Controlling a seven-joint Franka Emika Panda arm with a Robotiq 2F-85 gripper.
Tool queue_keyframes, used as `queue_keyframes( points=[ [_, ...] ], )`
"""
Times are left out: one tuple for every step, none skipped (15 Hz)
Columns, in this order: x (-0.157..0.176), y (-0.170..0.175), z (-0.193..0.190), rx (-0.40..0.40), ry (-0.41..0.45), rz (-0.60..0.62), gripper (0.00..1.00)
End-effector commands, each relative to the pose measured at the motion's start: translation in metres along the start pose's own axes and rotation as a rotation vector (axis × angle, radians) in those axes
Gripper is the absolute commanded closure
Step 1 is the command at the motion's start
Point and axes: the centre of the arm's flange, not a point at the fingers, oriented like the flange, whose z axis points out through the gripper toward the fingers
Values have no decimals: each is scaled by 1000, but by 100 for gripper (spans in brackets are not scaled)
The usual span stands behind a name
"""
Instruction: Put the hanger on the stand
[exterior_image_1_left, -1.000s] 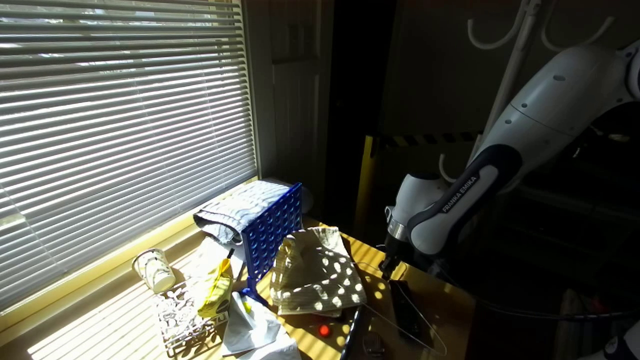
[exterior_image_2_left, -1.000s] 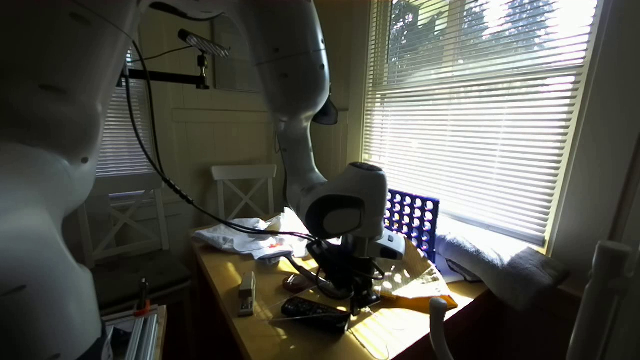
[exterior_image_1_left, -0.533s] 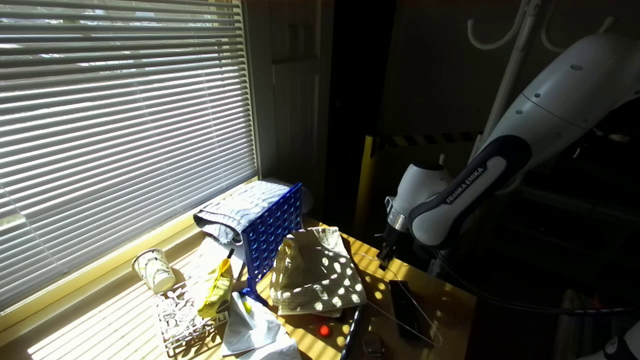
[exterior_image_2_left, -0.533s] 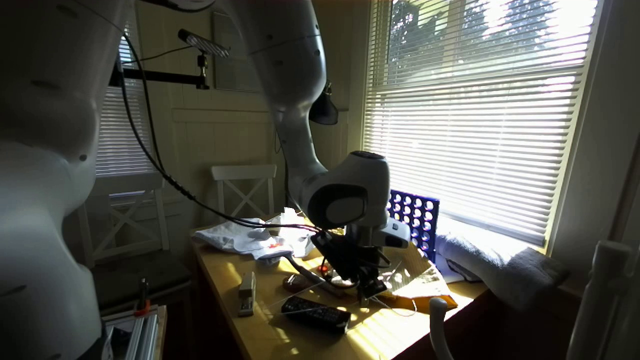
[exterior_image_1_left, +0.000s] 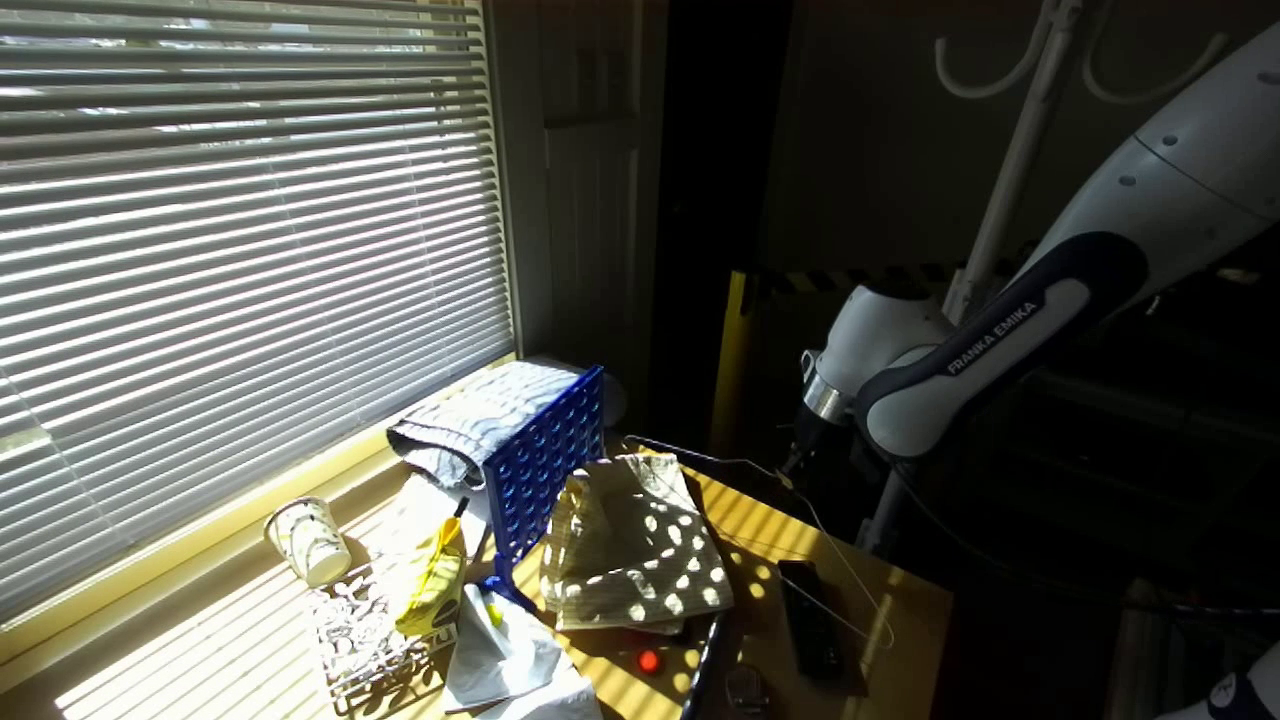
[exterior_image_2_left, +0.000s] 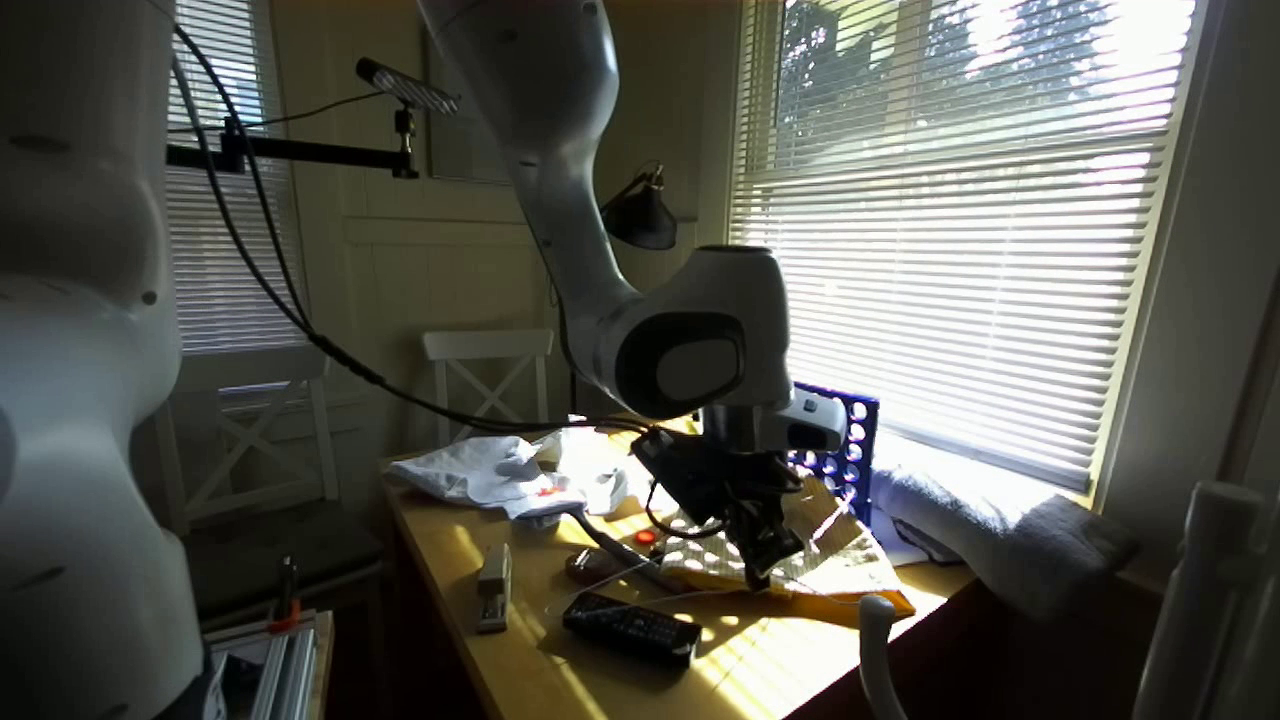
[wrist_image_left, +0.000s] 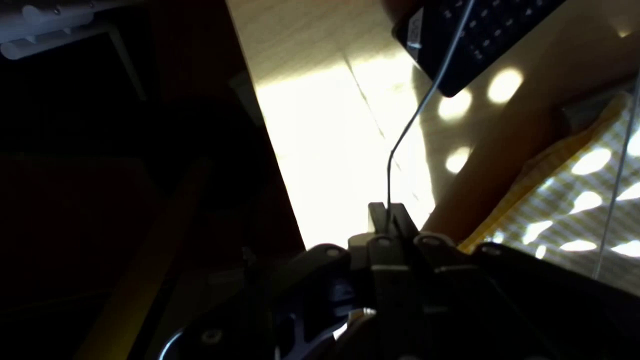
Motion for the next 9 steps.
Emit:
queue_keyframes(
  points=[
    [-18,7,-36,-72,-14,36,99],
    [-21,10,-42,-92,-21,41,99],
    [-23,13,-47,-113,-31,44,99],
    [-25,15,-52,-131,-41,46,99],
    [-27,16,-58,-146,-55,43,99],
    [-30,16,-64,-152,-70,38,99],
    [-32,16,-69,-166,-81,39,99],
    [-34,16,-75,-173,-94,36,99],
    [-37,17,-80,-186,-107,38,99]
  ],
)
